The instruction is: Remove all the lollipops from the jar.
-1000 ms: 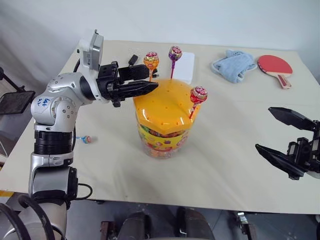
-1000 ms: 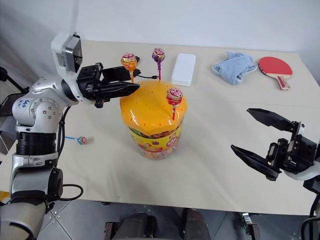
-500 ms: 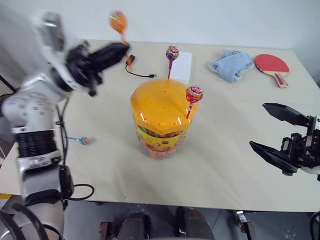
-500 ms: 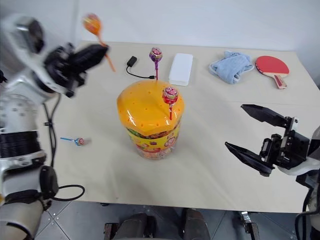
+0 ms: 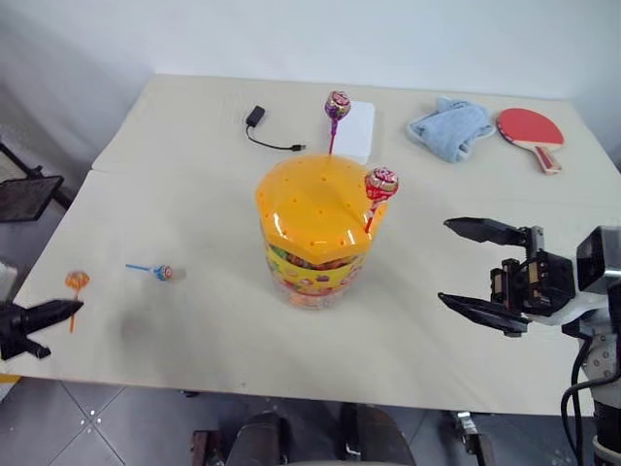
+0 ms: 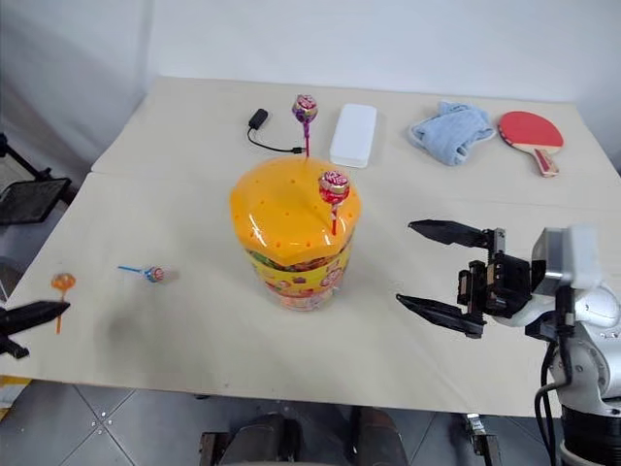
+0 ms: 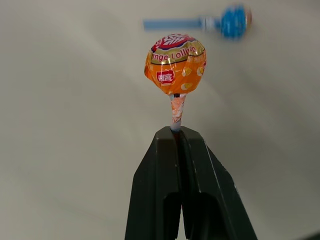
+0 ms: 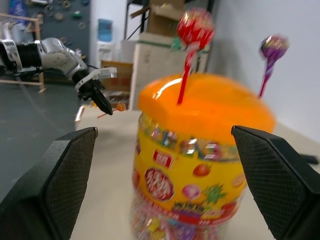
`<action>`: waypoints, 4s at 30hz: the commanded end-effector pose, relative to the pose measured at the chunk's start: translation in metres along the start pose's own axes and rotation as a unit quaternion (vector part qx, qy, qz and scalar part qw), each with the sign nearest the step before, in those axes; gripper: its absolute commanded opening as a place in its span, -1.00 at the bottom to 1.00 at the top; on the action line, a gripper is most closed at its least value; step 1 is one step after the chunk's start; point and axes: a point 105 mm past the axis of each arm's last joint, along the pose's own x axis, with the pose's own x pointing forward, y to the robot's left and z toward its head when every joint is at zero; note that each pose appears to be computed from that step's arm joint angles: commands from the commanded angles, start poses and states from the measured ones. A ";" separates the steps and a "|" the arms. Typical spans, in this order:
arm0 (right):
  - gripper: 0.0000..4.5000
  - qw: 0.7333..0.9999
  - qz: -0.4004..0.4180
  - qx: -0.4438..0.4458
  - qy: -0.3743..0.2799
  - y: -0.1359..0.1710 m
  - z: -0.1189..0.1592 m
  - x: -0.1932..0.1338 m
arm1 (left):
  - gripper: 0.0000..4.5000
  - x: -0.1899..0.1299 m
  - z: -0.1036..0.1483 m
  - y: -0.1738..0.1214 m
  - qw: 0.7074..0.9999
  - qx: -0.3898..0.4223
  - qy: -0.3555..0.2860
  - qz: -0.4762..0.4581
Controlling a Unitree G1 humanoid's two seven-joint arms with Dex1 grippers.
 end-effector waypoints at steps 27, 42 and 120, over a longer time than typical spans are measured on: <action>1.00 0.999 0.012 0.017 -0.025 -0.006 0.032 0.050 | 0.56 -0.015 0.117 -0.085 0.913 0.204 -0.264 -0.235; 0.59 0.999 0.019 0.034 -0.017 -0.013 0.016 0.092 | 0.57 0.006 0.152 -0.158 0.830 0.246 -0.336 -0.372; 0.07 0.986 -0.022 0.149 0.068 -0.100 0.016 0.180 | 0.57 0.012 0.145 -0.130 0.853 0.167 -0.381 -0.315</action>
